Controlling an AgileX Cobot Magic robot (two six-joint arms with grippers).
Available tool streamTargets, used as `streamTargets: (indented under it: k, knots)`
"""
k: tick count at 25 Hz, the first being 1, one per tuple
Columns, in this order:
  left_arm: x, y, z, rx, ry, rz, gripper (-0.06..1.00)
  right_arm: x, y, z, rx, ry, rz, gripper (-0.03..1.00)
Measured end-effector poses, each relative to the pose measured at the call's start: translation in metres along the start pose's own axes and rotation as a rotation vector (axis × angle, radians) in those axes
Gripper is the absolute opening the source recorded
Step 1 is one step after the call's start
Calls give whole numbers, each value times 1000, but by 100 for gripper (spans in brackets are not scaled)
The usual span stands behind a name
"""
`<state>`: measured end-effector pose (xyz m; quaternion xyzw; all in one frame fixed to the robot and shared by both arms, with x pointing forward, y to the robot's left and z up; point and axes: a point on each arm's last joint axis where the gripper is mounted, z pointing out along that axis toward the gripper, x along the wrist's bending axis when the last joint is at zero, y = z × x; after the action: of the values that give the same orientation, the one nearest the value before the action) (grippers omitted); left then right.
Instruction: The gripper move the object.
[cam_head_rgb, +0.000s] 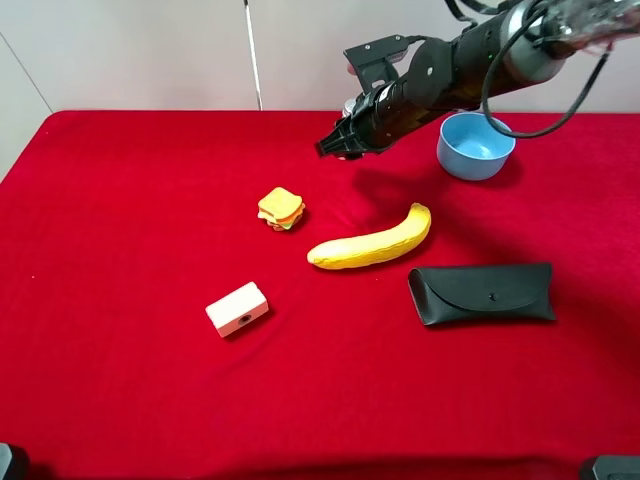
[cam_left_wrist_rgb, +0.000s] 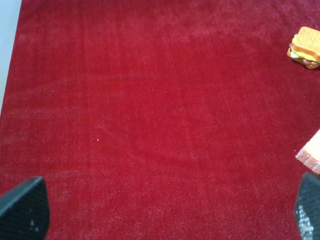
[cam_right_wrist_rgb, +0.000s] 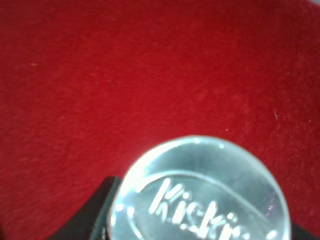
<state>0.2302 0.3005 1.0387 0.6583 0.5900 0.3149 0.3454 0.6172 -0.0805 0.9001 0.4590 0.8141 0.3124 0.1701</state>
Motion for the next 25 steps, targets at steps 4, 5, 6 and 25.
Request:
streamTargets:
  k: [4, 5, 6, 25]
  knots:
    - [0, 0, 0, 0, 0, 0, 97, 7, -2, -18, -2, 11, -11, 32]
    - [0, 0, 0, 0, 0, 0, 97, 8, -3, -23, -3, 13, -13, 32]
    - [0, 0, 0, 0, 0, 0, 97, 9, -4, -28, -3, 14, -15, 32]
    - [0, 0, 0, 0, 0, 0, 97, 50, -81, -104, 39, 72, -32, 32]
